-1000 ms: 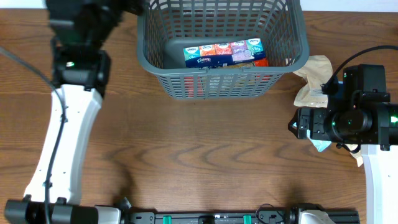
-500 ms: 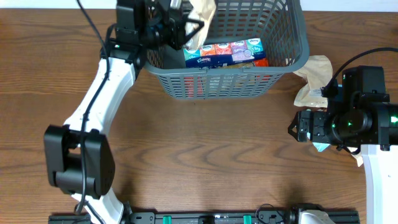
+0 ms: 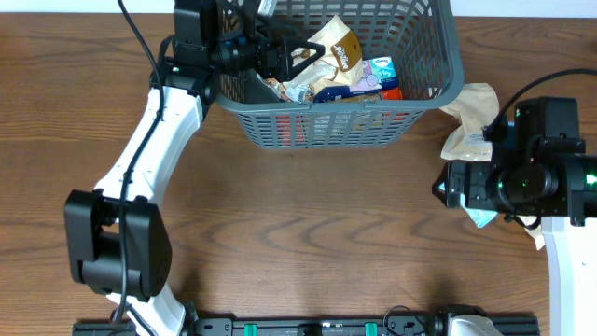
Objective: Pack container
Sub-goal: 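Carry the rice bag into the basket and release it, then move the right gripper to the beige pouch and grasp it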
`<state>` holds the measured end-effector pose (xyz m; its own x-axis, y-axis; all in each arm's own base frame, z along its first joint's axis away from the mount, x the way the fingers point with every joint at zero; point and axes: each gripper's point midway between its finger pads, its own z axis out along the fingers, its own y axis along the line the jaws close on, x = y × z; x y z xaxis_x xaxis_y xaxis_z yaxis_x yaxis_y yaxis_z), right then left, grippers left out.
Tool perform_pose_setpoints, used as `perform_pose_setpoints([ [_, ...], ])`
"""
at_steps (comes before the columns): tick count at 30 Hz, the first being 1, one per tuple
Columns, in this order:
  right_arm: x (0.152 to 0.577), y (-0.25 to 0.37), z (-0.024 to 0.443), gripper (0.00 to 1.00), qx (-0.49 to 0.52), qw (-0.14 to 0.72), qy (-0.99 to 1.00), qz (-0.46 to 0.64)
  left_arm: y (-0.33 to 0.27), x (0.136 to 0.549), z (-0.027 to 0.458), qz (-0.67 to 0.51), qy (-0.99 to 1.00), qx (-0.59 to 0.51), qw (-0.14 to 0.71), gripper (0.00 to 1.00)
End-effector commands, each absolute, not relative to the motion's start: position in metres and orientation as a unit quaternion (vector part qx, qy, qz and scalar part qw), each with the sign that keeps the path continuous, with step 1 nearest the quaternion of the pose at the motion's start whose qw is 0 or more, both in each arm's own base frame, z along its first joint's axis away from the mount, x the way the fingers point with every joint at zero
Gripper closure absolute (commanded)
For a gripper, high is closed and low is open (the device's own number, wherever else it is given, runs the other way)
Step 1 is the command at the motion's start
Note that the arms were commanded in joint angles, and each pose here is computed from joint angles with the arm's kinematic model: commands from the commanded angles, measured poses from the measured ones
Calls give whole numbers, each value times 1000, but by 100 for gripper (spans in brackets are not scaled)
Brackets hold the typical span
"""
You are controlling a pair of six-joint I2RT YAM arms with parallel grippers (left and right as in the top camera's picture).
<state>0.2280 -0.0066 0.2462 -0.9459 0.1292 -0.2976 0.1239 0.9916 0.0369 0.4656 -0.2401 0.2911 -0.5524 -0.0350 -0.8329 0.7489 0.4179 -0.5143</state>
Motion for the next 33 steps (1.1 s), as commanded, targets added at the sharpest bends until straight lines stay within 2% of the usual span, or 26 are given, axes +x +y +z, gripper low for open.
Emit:
perform_pose_setpoints([
  [1,246,-9,256,1,67,192,979,12,-216,477,333,-397,746,214,490,2],
  [6,288,-11,277,1,56,284,957,11,-146,486,350,-184,798,133,558,1],
  [9,317,-13,290,1,54,336,940,9,-99,472,365,-63,813,88,572,1],
  [12,336,-17,283,1,56,339,939,1,-68,456,372,2,822,44,567,1],
  [16,346,-23,231,1,61,247,967,-14,-37,439,361,62,843,10,535,1],
  [23,325,-46,144,1,84,54,994,-45,11,415,328,129,880,-37,456,1],
  [26,322,-54,132,1,102,29,994,-37,21,410,321,134,887,-47,440,1],
  [33,319,-75,132,1,140,30,989,-26,23,406,317,136,892,-46,428,1],
])
